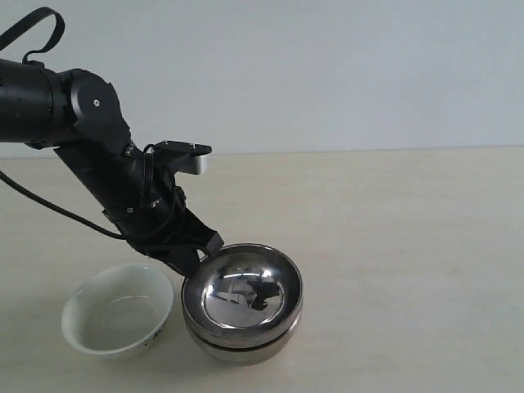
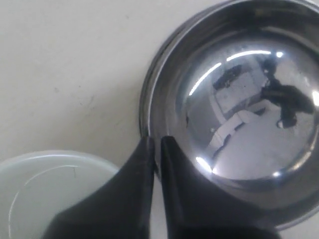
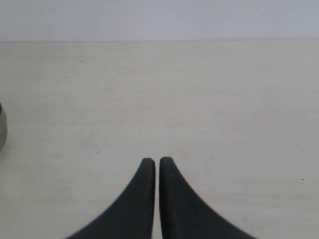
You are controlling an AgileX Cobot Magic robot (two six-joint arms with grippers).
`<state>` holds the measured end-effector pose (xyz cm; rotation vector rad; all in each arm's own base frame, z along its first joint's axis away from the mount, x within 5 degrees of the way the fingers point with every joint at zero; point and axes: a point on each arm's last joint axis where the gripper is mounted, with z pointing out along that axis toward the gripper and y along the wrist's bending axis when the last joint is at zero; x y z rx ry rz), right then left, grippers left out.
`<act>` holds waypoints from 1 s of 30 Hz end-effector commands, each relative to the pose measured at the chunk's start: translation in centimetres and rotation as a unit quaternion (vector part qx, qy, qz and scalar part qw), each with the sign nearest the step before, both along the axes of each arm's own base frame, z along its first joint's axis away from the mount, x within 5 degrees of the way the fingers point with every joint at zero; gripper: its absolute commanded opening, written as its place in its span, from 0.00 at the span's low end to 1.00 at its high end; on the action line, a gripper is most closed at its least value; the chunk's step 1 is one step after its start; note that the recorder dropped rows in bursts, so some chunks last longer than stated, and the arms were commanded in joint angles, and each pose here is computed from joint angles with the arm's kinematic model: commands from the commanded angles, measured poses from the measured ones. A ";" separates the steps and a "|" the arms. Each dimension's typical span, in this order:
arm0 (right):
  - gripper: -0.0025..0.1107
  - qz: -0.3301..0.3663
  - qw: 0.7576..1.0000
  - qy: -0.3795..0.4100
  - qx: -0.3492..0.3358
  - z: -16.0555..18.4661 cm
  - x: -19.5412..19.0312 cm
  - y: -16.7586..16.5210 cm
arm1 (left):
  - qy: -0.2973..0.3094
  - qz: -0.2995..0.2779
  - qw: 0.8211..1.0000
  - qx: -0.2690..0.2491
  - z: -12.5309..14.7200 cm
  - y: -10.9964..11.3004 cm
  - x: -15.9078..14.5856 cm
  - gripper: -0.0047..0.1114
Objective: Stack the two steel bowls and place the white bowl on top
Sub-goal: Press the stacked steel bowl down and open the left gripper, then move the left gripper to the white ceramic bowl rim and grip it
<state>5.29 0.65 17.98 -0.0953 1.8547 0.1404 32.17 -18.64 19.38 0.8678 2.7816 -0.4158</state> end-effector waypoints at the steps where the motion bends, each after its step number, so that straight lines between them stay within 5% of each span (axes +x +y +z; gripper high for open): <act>1: 0.02 -0.004 1.000 -0.007 -0.002 0.1 0.0 -0.1 | 0.001 0.010 1.000 -0.005 0.8 0.1 -0.1 0.07; 16: 0.02 -0.004 1.000 -0.007 -0.002 0.1 0.0 -0.1 | -0.035 0.021 0.999 0.010 2.5 1.2 -0.1 0.07; 20: 0.02 -0.004 1.000 -0.008 -0.002 0.1 0.0 -0.1 | -0.052 0.076 0.996 0.003 4.6 4.6 0.7 0.07; 27: 0.02 -0.004 1.000 -0.008 -0.002 0.1 0.0 -0.1 | 0.005 0.144 0.989 0.031 4.1 10.7 1.2 0.07; 30: 0.02 -0.004 1.000 -0.008 -0.002 0.1 0.0 -0.1 | 0.003 0.176 0.984 0.009 3.5 11.5 1.4 0.22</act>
